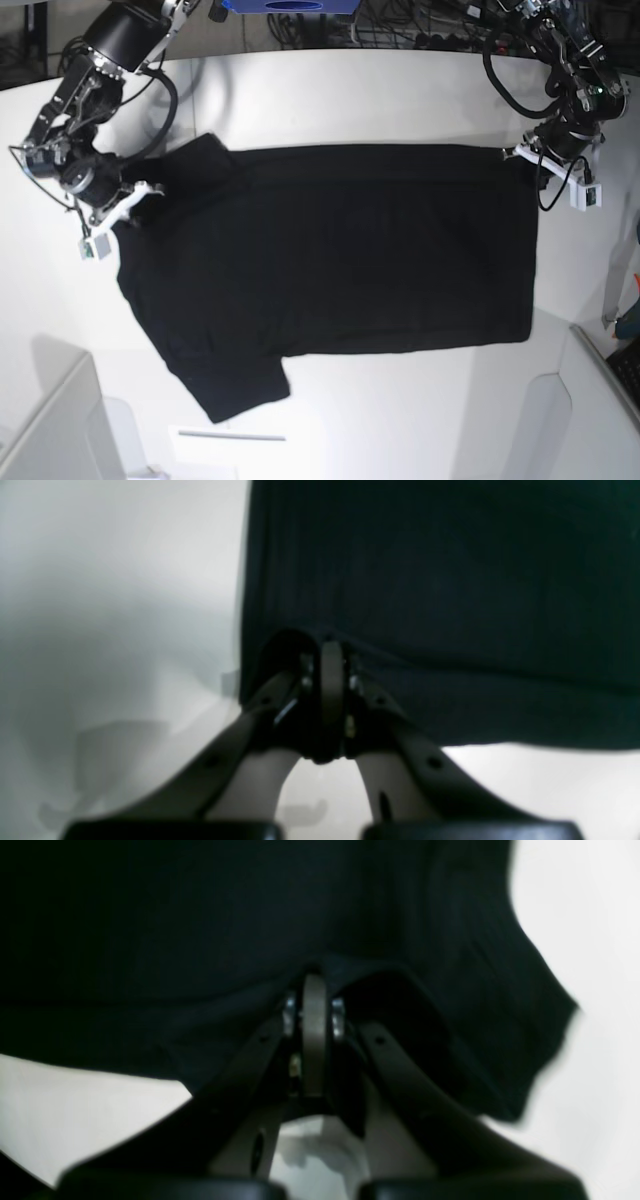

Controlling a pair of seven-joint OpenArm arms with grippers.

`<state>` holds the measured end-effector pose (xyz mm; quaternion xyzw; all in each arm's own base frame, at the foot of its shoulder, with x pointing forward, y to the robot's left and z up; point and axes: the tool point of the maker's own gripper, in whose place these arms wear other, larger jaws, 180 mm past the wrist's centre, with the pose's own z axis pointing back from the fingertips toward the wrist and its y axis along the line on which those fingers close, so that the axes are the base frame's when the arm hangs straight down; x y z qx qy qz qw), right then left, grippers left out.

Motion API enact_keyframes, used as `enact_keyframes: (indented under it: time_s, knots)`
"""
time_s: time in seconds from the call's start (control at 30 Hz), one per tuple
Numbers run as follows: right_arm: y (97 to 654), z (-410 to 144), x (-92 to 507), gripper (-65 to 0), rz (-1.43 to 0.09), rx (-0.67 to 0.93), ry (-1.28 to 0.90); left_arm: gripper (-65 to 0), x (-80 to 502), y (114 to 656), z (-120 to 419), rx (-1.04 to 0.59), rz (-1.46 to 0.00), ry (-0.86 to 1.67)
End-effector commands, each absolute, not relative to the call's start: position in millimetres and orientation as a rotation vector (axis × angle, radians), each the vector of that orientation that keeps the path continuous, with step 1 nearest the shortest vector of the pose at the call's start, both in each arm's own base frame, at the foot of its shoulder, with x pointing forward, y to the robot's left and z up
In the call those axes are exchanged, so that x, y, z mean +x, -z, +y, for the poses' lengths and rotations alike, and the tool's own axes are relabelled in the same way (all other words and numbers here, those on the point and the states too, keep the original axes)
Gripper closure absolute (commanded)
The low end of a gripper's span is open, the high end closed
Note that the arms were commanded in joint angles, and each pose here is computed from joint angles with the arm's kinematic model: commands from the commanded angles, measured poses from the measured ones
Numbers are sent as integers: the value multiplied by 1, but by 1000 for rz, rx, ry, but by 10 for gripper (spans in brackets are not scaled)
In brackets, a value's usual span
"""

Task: Fold the T-shirt properly
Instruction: 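Lift the shoulder edge with both grippers and fold it over toward the hem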

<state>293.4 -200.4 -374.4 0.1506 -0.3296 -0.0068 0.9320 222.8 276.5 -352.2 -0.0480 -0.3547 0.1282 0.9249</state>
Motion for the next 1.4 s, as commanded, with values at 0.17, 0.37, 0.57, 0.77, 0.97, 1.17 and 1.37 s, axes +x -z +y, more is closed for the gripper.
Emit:
enact_keyframes:
  time_s: [0.17,0.37,0.57,0.77,0.97,1.17,1.37]
  knots:
    - [363,-196,343,0,-752,372,28,0,250,348,286,-130,-777,-331]
    - [363,-211,362,0,-780,381,93,0,265,353,293,-154,-776,-368]
    - [366,-214,372,0,-794,399,119,0,283,355,293,-192,-787,-403]
    - [375,-211,374,0,-774,422,137,0,293,361,283,-216,-762,-366]
    - [370,-213,376,-206,-802,424,149,0,293,358,288,-207,-771,-389]
    - [336,-225,367,-269,-943,334,108,-532,296,340,313,-187,-843,-472]
    - [330,-253,303,-272,-951,225,278,-594,258,325,329,-75,-862,-451]
